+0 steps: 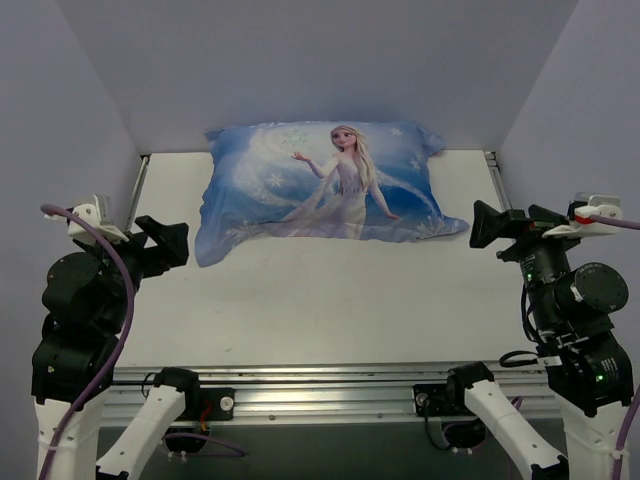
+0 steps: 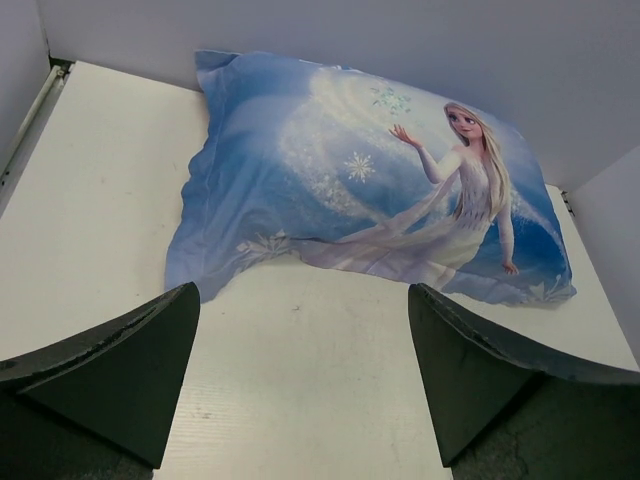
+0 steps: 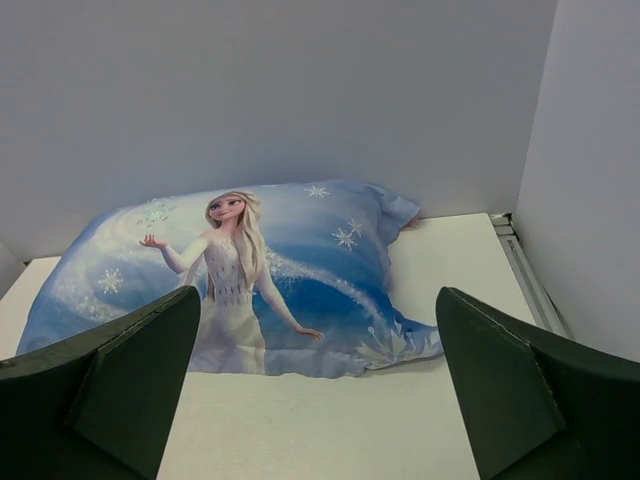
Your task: Remove the pillowcase from the pillow
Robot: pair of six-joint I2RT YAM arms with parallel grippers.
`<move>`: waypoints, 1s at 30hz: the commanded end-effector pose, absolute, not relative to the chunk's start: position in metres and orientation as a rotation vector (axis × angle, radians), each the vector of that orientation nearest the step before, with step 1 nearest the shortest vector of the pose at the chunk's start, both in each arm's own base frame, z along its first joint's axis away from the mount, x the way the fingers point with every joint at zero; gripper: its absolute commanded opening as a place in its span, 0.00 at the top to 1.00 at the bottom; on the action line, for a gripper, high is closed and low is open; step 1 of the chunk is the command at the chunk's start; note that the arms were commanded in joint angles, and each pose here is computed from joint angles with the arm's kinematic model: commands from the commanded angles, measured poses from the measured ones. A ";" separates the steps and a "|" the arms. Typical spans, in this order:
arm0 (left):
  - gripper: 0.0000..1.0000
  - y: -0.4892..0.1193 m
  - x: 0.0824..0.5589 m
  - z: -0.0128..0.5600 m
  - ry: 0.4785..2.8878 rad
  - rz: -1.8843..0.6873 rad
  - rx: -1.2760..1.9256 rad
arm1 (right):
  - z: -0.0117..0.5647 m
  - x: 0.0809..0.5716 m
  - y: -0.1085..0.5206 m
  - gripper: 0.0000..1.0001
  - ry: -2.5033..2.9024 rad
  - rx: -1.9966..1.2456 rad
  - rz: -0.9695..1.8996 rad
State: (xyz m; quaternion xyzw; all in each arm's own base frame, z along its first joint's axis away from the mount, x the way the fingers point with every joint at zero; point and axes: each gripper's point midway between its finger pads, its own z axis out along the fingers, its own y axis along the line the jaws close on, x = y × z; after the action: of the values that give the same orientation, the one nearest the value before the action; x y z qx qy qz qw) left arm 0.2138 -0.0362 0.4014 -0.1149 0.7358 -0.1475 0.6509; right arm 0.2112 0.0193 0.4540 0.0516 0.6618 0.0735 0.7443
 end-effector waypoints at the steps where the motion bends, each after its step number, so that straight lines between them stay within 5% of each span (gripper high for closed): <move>1: 0.06 -0.037 0.214 0.385 1.723 -0.333 -0.282 | 0.452 0.225 0.029 0.00 1.439 0.098 0.192; 16: 0.06 -0.052 0.234 0.312 1.976 -0.345 -0.324 | 0.332 0.354 0.089 0.00 1.799 0.168 0.349; 30: 0.06 -0.066 0.233 0.267 2.083 -0.406 -0.317 | 0.184 0.475 0.062 0.00 2.071 0.084 0.291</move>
State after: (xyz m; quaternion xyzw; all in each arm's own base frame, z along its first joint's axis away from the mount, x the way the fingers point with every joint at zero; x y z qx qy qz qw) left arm 0.2321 -0.0597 0.2587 -0.1340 0.8631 -0.1459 0.4645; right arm 0.4485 0.0492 0.1696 0.0883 0.8750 0.1014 0.4650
